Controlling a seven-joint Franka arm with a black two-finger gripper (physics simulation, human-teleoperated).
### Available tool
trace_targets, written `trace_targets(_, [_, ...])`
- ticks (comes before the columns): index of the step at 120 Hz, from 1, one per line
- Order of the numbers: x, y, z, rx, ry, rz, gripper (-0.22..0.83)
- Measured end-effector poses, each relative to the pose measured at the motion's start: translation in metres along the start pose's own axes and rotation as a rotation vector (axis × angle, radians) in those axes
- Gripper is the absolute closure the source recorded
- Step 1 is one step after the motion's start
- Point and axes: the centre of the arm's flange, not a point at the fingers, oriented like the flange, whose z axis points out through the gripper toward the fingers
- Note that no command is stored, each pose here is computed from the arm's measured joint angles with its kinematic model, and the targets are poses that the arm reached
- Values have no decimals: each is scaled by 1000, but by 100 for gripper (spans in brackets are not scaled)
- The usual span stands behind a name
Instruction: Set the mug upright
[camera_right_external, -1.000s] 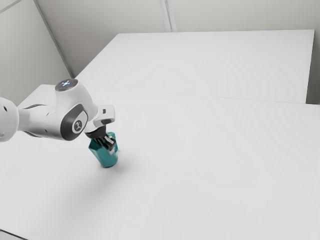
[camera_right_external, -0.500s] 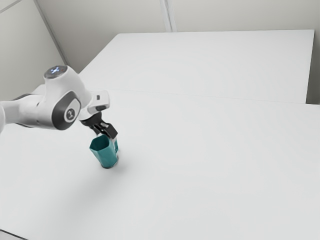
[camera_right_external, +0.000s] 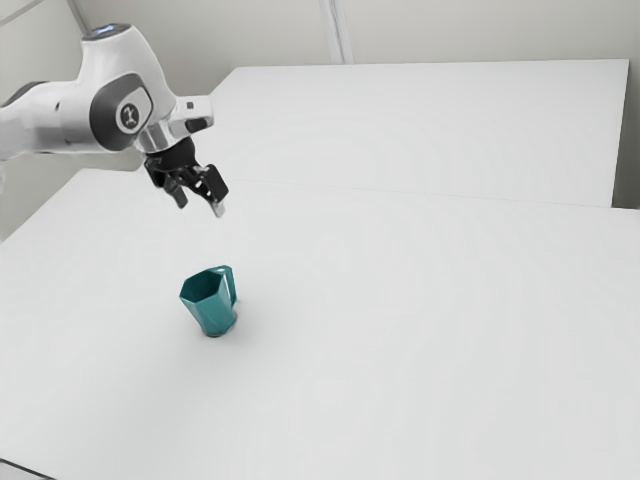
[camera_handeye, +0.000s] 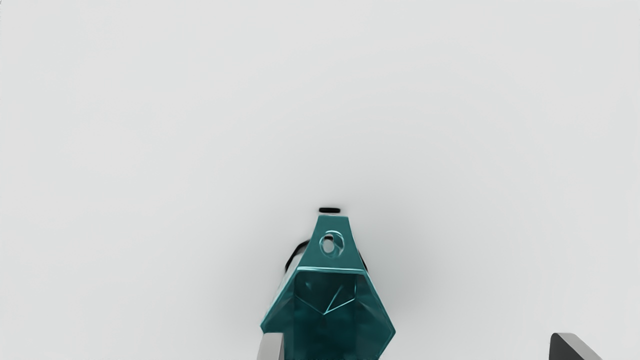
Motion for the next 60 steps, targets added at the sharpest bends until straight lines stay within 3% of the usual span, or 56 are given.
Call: trace_targets(60, [6,-5,-80,-10,-65,-53,2])
